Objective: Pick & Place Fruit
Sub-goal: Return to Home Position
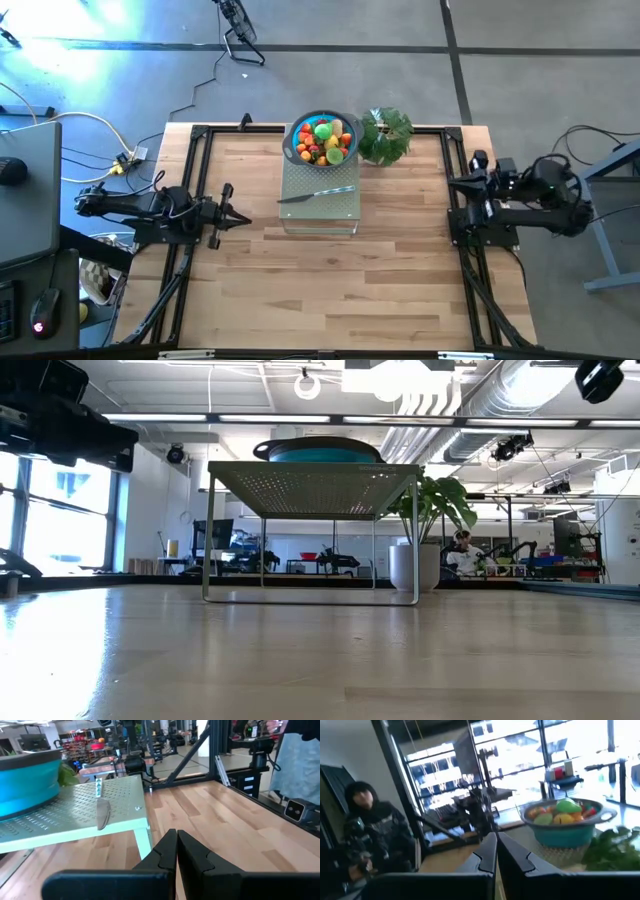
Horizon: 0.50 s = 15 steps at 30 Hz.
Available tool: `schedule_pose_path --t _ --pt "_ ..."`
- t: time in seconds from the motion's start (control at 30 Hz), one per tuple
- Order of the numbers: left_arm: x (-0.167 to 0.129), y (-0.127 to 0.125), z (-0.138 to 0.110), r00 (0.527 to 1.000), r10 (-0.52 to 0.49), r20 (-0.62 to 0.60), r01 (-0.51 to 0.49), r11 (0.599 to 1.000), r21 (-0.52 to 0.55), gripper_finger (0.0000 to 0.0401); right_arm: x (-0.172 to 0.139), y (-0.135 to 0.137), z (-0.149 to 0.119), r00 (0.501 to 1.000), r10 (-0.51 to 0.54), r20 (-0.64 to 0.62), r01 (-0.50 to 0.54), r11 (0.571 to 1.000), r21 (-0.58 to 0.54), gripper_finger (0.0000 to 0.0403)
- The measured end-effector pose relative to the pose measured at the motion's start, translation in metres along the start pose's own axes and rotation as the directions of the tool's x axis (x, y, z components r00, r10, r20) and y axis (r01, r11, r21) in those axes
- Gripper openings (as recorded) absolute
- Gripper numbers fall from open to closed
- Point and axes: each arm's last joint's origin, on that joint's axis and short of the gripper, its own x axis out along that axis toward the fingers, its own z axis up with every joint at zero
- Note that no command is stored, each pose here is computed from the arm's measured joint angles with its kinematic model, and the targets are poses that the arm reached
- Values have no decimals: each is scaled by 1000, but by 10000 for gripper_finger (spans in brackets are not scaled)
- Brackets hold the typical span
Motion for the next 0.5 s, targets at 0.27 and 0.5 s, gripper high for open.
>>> schedule_pose_path --t 0.27,0.5 --pt "0 0 -1 1000 2 -8 -2 1000 0 8 4 -2 -5 999 -44 -15 44 998 -51 6" --pt "0 0 0 1000 4 -2 -4 1000 0 8 12 -5 -11 997 -65 45 70 993 -96 6"
